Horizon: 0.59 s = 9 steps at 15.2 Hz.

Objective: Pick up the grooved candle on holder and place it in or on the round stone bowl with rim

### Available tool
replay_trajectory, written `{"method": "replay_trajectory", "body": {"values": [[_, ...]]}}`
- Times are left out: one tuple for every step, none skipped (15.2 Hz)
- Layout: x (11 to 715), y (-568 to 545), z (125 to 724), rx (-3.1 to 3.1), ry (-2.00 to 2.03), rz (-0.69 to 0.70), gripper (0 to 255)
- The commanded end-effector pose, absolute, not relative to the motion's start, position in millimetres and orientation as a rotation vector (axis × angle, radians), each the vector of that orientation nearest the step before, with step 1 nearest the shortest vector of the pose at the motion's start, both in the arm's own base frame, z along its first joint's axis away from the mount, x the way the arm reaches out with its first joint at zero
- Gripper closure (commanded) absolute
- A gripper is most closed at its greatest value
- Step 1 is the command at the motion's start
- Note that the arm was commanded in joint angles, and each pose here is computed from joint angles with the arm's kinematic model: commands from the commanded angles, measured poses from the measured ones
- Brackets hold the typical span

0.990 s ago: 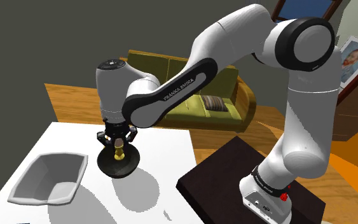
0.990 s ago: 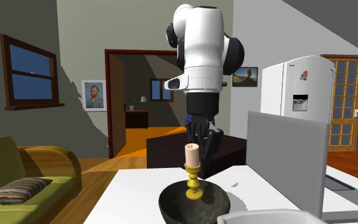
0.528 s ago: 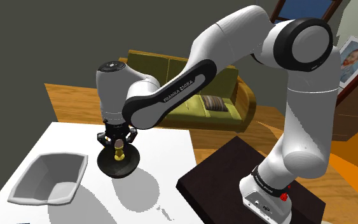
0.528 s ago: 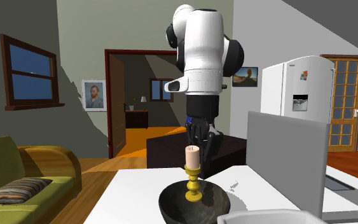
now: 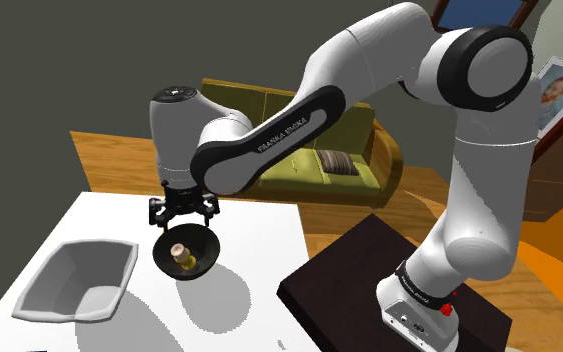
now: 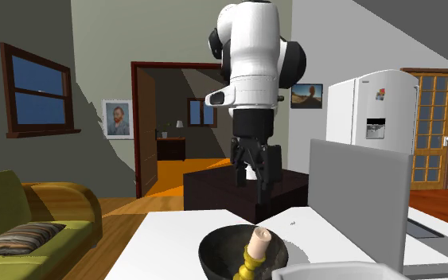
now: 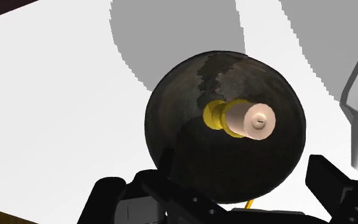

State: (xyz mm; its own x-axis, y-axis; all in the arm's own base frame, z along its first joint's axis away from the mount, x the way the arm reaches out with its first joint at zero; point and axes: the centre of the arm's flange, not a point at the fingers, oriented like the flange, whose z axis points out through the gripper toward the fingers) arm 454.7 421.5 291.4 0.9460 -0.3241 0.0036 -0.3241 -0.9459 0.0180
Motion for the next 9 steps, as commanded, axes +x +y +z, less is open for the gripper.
{"method": "replay_trajectory", "body": {"values": [[453.6, 422.3, 313.9, 3.081, -0.513, 0.001, 0], [453.7, 422.5, 324.3, 3.081, -0.513, 0.001, 0], [453.7, 422.5, 324.3, 3.081, -0.513, 0.001, 0], [453.7, 422.5, 324.3, 3.081, -0.513, 0.001, 0], [453.6, 422.5, 324.3, 3.081, -0.513, 0.0, 0], [453.7, 422.5, 324.3, 3.081, -0.513, 0.001, 0], [453.7, 422.5, 324.3, 3.081, -0.513, 0.001, 0], [453.7, 422.5, 324.3, 3.081, -0.513, 0.001, 0], [453.7, 422.5, 324.3, 3.081, -0.513, 0.001, 0]]}}
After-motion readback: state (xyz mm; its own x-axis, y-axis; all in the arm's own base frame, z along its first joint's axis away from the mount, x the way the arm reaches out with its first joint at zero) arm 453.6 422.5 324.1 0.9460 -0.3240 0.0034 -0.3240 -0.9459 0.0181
